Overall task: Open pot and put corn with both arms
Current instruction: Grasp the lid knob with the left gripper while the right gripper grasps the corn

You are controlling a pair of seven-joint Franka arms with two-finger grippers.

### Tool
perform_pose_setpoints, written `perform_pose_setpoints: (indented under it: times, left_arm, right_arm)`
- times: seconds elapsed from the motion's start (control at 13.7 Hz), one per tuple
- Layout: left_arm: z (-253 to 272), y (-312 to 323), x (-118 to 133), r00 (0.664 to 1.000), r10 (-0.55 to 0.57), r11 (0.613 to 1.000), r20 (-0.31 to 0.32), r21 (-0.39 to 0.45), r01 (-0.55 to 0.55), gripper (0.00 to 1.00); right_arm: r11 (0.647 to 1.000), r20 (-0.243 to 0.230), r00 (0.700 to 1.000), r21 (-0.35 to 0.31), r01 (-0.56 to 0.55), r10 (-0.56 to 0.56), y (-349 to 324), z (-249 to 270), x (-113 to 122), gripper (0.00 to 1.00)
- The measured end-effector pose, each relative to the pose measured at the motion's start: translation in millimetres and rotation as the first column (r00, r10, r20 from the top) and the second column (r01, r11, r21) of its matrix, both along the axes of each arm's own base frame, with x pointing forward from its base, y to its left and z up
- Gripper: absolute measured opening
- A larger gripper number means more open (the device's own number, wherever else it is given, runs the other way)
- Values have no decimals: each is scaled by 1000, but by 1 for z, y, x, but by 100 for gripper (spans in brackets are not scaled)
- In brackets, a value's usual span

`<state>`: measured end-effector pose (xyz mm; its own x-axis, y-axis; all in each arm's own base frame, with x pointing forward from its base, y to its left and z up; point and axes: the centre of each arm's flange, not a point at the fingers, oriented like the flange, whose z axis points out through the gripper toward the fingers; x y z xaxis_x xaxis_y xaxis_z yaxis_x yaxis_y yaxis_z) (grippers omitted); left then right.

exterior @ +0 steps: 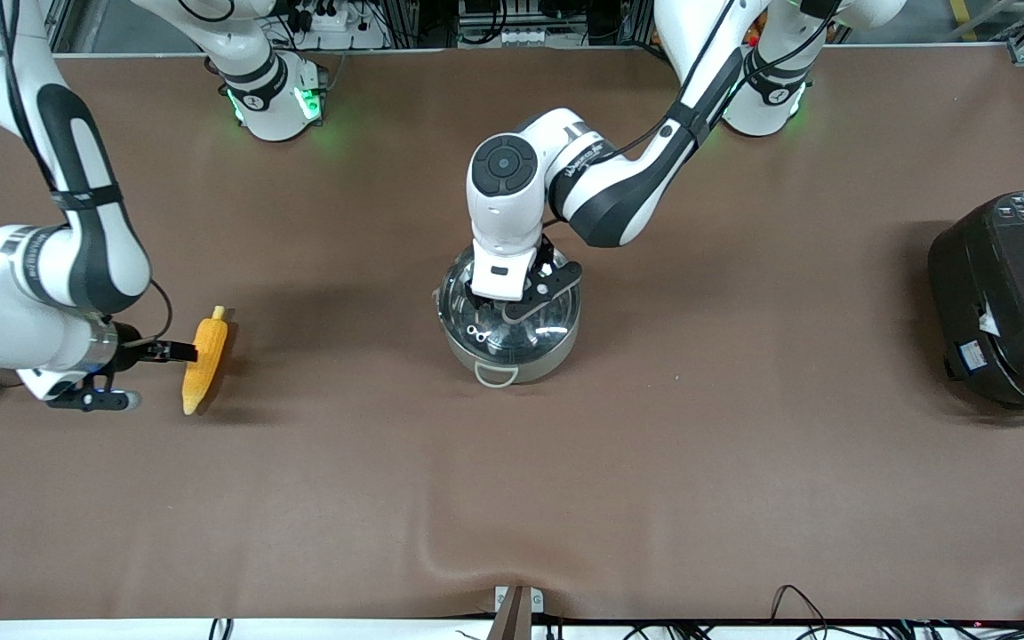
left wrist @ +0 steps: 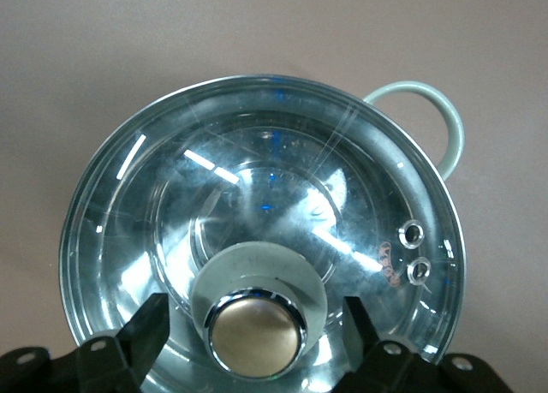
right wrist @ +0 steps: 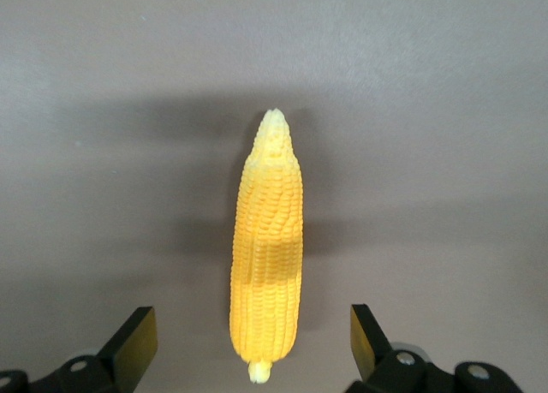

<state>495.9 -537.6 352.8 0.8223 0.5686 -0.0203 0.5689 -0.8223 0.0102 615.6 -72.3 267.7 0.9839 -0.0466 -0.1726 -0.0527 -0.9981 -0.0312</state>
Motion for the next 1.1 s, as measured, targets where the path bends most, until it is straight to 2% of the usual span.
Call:
perform_pose_setpoints:
  times: [0.07, 0.22, 0.29, 0.37, 0.44, 0.51, 0.88, 1.1]
  left_arm:
    - [0, 0, 0, 1000, 0, 1000, 0, 0, 0, 88]
    - [0, 0, 0, 1000, 1, 1000, 0, 0, -1, 75]
    - [-1, 0, 0, 1000, 1, 1000, 0, 1, -1, 75]
    - [-1, 0, 0, 1000, 1, 1000, 0, 1, -1, 70]
    - [-1, 0, 0, 1000, 1, 1000, 0, 1, -1, 63]
    - [0, 0, 1, 1000, 1, 1000, 2, -1, -1, 50]
    - [0, 0, 1, 1000, -5, 1000, 4, -1, 5, 50]
    - [17, 2, 0, 998, -58, 998, 8, 0, 58, 50]
  right_arm:
    - [1000, -2, 1000, 0, 2, -2, -1, -10, -3, 100]
    - [1000, -20, 1000, 1, 4, -4, -1, -29, -6, 100]
    - [1000, -30, 1000, 2, 5, -5, -1, -38, -7, 100]
    - [1000, -38, 999, 4, 6, -5, -1, -46, -8, 100]
    - [1000, -46, 999, 5, 6, -6, -1, -54, -9, 100]
    - [1000, -54, 999, 5, 7, -6, -1, -61, -10, 100]
    - [1000, -84, 996, 9, 10, -9, -2, -80, -16, 100]
    - [1000, -78, 997, 7, 12, -12, -2, -88, -21, 100]
